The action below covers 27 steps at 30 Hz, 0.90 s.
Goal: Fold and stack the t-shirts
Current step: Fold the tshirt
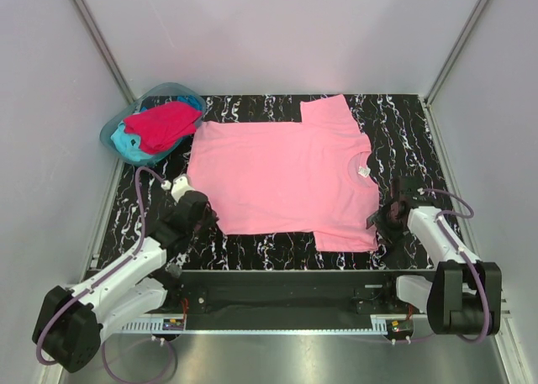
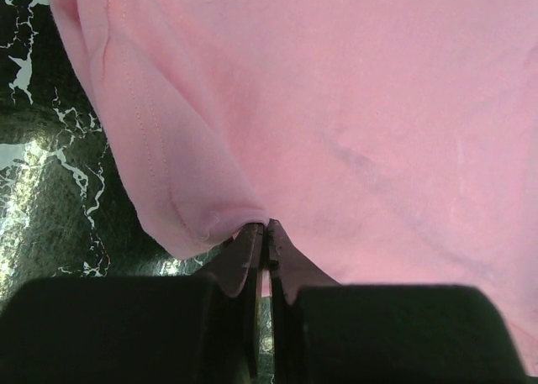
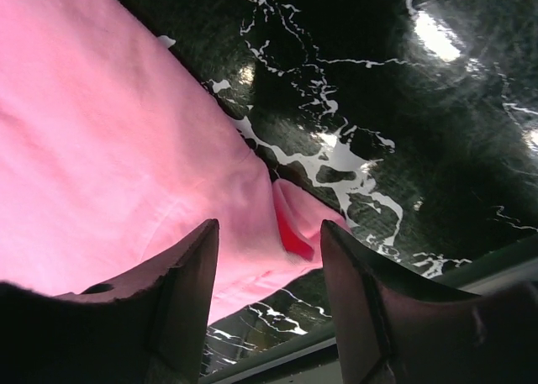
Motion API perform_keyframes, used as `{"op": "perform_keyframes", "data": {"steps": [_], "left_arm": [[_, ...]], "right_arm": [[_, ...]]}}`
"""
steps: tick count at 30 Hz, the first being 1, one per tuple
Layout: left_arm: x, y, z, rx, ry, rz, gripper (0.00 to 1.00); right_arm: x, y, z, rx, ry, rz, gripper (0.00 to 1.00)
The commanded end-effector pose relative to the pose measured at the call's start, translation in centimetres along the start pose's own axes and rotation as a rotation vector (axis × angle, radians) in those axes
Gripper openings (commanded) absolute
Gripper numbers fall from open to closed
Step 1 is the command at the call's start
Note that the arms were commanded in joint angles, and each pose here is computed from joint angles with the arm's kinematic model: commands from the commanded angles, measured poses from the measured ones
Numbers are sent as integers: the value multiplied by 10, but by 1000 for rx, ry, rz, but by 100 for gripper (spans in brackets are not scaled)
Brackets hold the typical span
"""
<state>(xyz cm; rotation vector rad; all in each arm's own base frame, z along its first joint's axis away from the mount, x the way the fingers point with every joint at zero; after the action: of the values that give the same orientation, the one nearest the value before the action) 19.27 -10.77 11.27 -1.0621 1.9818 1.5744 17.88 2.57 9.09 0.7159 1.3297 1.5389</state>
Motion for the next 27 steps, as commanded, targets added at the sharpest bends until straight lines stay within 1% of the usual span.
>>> {"op": "perform_keyframes", "data": {"steps": [1,3,6,8,9,10,12,13,16,19,24,27], "left_arm": [[-11,3,-5,10,12,-46,6],[-11,4,-5,8,10,-46,6],[-12,5,-3,4,8,-48,6],[-13,7,-3,3,7,-50,6],[-13,7,-3,1,8,-54,6],[-13,7,-3,-1,8,-52,6],[-14,8,-3,0,9,-53,6],[-14,8,-3,-1,8,-52,6],[-14,8,-3,-2,9,-50,6],[-13,8,-3,-2,11,-46,5],[-15,10,-3,2,12,-51,5],[-19,13,-6,8,18,-61,3]], "right_arm": [[0,-7,9,-39,7,13,59],[4,-10,10,-48,10,50,58],[6,-11,12,-64,3,66,56],[6,-11,15,-82,0,75,50],[7,-12,15,-86,-1,81,45],[7,-11,17,-94,-5,78,29],[6,-11,18,-98,-8,78,12],[7,-11,17,-98,-8,79,1],[6,-8,15,-99,-8,66,0],[3,2,11,-103,-13,23,0],[-11,33,13,-180,-30,-116,0],[-14,46,22,-212,-22,-117,0]]}}
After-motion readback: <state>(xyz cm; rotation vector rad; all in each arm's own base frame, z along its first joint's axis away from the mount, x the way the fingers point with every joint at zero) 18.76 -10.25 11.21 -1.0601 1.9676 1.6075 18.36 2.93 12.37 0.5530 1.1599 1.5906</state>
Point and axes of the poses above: each gripper's point midway between its finger pads, its own y axis back along the fingers, its own z axis along the line the jaws close on, x = y × z, the point moved 6 cm from there along y, back along the fingers, and after that the axes turned 12 degrees about -y, right-handed, at the moved point
